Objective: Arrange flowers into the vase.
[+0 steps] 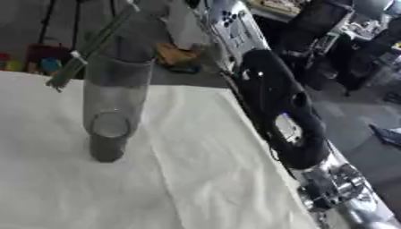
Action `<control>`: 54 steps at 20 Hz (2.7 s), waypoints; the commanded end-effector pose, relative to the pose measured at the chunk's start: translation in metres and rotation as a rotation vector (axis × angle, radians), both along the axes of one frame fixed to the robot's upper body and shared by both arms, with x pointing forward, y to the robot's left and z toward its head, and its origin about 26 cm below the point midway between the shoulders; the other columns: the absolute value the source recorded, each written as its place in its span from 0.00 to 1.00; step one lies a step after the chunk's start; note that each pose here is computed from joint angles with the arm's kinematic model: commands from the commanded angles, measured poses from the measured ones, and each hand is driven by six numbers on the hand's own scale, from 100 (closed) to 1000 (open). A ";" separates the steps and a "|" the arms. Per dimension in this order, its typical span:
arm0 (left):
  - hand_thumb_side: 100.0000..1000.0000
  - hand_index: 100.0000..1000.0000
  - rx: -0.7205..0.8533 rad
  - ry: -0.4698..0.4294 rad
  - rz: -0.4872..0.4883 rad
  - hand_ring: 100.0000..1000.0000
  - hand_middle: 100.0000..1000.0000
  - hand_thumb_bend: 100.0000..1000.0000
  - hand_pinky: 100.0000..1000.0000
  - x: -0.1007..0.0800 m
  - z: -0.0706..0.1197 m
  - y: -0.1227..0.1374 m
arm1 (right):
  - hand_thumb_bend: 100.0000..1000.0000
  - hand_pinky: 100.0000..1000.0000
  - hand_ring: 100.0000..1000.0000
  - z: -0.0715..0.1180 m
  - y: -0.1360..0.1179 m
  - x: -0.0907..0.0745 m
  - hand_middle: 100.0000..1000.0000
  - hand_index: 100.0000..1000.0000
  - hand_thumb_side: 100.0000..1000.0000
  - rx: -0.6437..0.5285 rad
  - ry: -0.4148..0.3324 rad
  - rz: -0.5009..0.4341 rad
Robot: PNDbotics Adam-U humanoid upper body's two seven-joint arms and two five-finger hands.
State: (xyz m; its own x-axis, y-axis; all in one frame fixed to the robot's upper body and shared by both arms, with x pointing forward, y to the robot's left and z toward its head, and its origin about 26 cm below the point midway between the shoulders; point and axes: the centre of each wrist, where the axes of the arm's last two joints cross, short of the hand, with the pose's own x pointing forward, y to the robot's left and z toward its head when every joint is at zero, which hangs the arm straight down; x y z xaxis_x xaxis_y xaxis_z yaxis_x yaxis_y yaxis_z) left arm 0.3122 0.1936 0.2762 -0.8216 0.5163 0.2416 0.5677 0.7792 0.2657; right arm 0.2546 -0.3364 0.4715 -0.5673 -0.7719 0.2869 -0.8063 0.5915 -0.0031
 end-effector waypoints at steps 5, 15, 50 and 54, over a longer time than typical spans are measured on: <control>0.83 0.92 0.010 -0.005 0.002 0.72 0.82 0.00 0.75 -0.003 0.005 0.006 | 0.34 0.00 0.00 0.016 -0.032 -0.010 0.00 0.00 0.28 0.081 -0.065 -0.203; 0.83 0.92 0.018 -0.012 -0.001 0.72 0.82 0.00 0.75 -0.003 0.005 0.004 | 0.37 0.00 0.00 0.007 -0.050 -0.002 0.00 0.00 0.28 0.084 -0.070 -0.378; 0.84 0.92 0.025 -0.033 -0.003 0.73 0.83 0.00 0.73 -0.003 0.006 0.001 | 0.38 0.00 0.00 -0.011 -0.054 0.007 0.00 0.02 0.24 -0.142 -0.139 -0.545; 0.84 0.92 0.027 -0.032 -0.004 0.73 0.83 0.00 0.73 -0.003 0.006 0.000 | 0.38 0.00 0.00 -0.012 -0.053 0.007 0.02 0.12 0.33 -0.181 -0.168 -0.564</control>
